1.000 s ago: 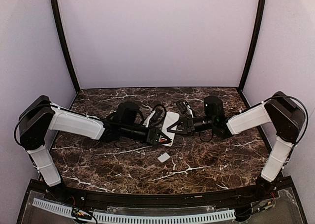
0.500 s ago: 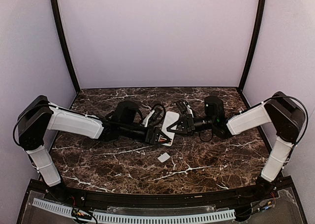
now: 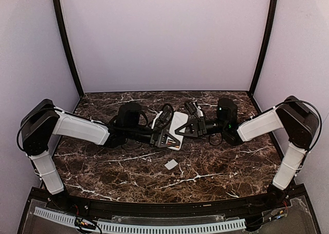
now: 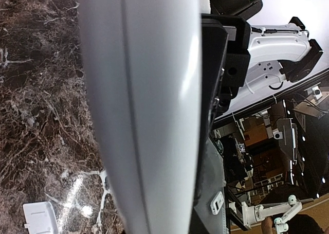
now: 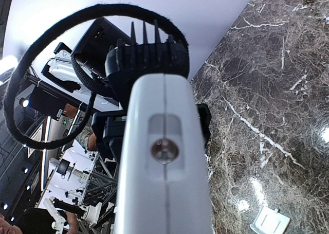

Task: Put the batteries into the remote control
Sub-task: Press the battery in the battery compartment.

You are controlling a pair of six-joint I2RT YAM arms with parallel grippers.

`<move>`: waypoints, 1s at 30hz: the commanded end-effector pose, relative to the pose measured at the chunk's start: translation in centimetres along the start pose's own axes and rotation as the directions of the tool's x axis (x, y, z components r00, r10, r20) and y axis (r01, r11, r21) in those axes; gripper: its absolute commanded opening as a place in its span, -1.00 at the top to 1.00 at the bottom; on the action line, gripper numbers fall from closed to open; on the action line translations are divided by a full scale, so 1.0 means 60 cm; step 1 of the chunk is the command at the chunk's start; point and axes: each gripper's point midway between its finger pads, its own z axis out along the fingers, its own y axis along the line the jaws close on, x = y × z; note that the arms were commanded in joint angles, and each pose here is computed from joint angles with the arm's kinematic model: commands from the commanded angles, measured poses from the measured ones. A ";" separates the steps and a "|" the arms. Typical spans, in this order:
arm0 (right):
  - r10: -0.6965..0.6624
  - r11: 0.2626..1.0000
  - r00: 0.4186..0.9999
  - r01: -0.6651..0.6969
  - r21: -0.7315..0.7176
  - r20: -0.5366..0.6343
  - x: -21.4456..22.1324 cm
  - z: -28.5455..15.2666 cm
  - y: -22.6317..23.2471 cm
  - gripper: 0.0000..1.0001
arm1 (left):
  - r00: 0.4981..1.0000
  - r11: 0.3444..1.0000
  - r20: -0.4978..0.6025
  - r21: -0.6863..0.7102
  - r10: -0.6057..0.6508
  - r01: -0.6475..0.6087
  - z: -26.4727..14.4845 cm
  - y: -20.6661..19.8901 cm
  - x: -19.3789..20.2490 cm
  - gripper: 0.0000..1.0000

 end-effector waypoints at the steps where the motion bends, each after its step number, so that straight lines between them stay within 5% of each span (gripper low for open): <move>1: -0.047 0.998 0.999 0.046 -0.050 -0.003 -0.001 0.005 0.029 1.00 | 1.000 1.000 0.014 0.020 0.001 -0.001 0.002 -0.001 -0.001 0.63; 10: -0.047 0.999 0.999 0.047 -0.009 0.001 -0.003 0.003 0.026 1.00 | 1.000 0.999 0.003 -0.031 0.028 -0.028 -0.006 0.009 0.010 0.35; 20: -0.016 0.990 1.000 0.016 0.137 0.001 -0.007 -0.003 -0.002 1.00 | 0.996 0.956 0.006 -0.282 0.093 -0.087 -0.037 0.050 0.000 0.00; 30: -0.015 0.997 1.000 0.014 0.082 0.008 -0.010 -0.001 0.013 1.00 | 0.997 0.920 -0.001 -0.386 0.079 -0.074 -0.047 0.081 0.000 0.42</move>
